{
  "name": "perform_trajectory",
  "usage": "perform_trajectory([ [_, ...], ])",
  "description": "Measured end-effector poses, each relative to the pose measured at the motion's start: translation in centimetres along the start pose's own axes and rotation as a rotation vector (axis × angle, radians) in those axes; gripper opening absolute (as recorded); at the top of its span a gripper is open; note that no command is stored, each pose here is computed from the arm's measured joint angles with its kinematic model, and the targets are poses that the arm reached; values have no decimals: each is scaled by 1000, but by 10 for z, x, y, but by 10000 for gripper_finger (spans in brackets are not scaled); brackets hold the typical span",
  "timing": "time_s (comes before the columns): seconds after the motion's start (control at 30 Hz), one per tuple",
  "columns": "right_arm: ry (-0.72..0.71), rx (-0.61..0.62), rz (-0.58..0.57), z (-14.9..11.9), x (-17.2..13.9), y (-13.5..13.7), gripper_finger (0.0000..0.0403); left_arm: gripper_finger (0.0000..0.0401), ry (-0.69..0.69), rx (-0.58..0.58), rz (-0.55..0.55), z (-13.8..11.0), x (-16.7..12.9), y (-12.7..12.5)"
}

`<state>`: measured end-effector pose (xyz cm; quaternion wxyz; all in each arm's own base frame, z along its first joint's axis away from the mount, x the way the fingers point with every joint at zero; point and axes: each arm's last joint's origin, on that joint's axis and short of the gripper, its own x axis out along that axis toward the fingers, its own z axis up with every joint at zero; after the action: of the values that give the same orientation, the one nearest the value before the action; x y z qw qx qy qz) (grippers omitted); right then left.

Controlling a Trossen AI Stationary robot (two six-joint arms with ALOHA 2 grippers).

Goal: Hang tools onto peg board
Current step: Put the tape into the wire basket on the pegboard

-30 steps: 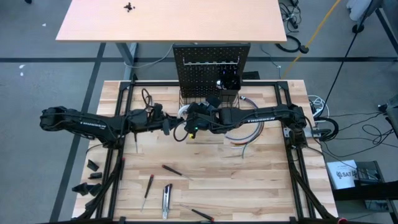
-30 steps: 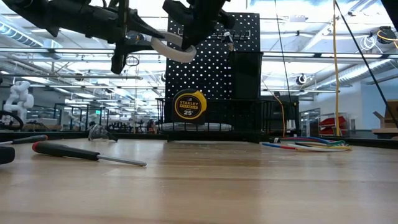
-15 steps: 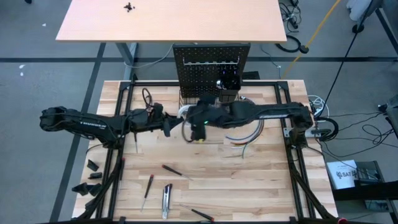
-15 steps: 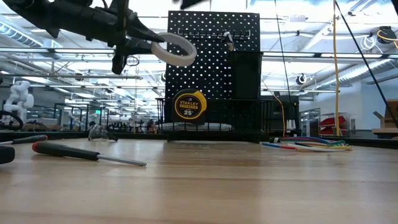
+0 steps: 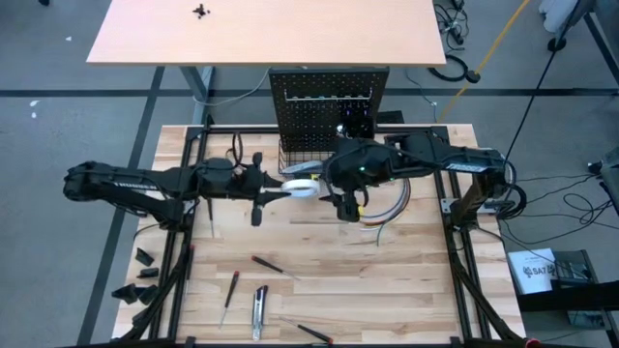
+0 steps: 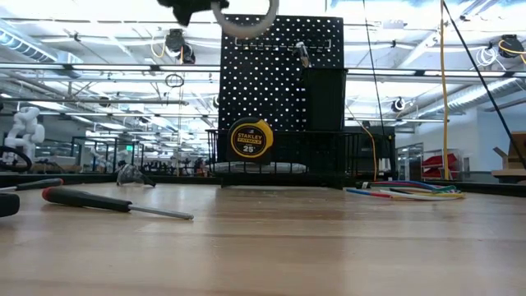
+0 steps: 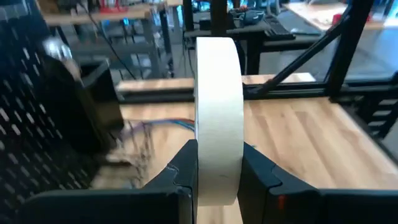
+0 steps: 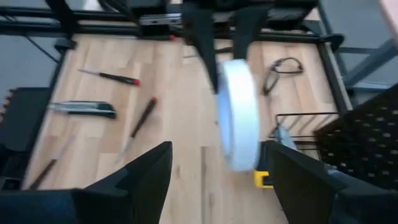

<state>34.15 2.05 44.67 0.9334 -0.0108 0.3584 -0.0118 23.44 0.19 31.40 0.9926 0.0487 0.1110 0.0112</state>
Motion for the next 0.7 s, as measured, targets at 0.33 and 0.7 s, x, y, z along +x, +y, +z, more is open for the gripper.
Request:
perform_trajectory([
  [0.33,-3,-65,-197,3,18,-4,247,62,-10,76,-1,23,23,0],
  [0.7,24,-85,-130,1,18,-2,218,62,25,77,-22,16,29,-6],
])
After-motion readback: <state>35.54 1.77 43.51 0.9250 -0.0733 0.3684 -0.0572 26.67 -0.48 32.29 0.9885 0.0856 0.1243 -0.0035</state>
